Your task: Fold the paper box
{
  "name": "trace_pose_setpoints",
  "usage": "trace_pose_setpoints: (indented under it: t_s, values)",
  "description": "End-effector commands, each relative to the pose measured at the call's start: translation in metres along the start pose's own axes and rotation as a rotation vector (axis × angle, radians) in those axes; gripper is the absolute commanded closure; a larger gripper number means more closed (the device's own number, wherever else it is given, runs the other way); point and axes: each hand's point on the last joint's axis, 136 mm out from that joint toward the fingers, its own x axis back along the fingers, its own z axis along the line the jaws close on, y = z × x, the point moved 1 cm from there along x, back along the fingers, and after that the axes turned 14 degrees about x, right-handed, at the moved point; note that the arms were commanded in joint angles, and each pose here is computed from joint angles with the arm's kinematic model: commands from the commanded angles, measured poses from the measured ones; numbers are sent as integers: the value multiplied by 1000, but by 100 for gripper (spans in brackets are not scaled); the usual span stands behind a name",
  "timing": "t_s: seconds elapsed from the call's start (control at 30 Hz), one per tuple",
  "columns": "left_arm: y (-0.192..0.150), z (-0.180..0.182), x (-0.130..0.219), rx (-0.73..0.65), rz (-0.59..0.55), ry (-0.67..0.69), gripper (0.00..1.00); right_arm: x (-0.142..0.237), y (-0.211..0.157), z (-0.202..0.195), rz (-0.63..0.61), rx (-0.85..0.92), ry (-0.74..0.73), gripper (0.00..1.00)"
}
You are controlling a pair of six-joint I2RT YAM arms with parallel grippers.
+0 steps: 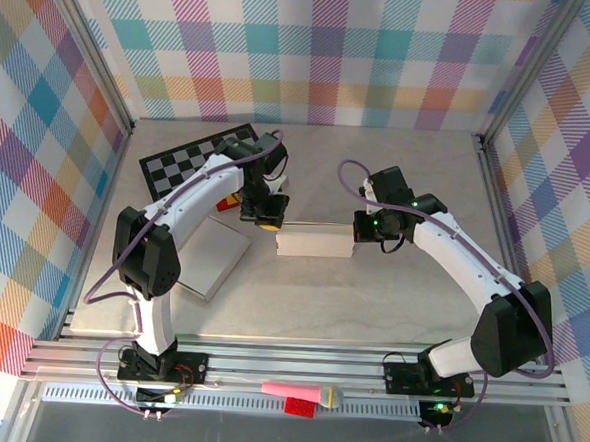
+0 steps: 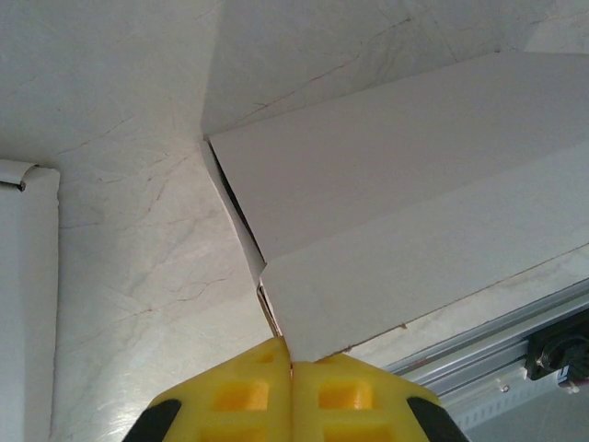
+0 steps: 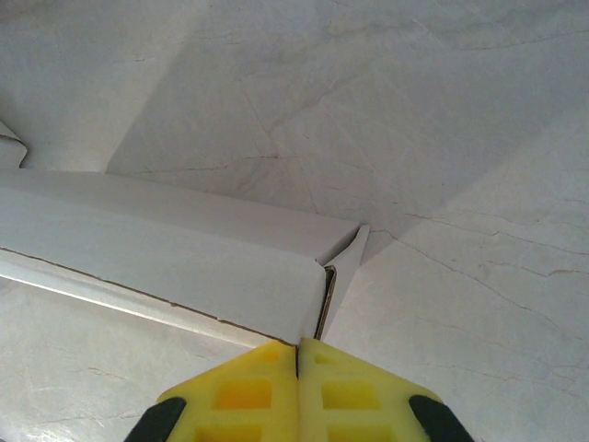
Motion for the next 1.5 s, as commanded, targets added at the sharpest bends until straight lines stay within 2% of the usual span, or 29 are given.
trace_pose_setpoints:
  t_s: [0.0, 0.53, 0.67, 0.77, 0.87, 1.07, 1.23, 1.33, 1.47]
  values:
    - [-4, 1, -13, -9, 29, -6, 100, -7, 0, 9, 2, 26, 46, 100]
    - [-9, 11, -22, -11, 25, 15, 100, 2, -1, 11, -22, -13, 55, 100]
    - [-9, 11, -23, -8, 25, 13, 100, 10, -5, 9, -22, -89, 41, 85]
    - [-9, 11, -23, -6, 27, 11, 100, 20, -9, 8, -32, -182, 34, 77]
    - [-9, 11, -22, -6, 24, 9, 100, 30, -10, 10, -55, -291, 45, 63]
    - [-9, 10, -23, -3, 26, 6, 100, 44, 5, 18, -133, -557, 128, 41]
    - [-9, 10, -22, -3, 25, 4, 100, 31, 11, 20, -122, -937, 266, 36]
    - [-10, 10, -22, -1, 26, 3, 100, 27, 19, 16, -176, -1104, 327, 32]
    - [-11, 10, -23, 2, 28, 4, 100, 19, 22, 9, -213, -1200, 352, 32]
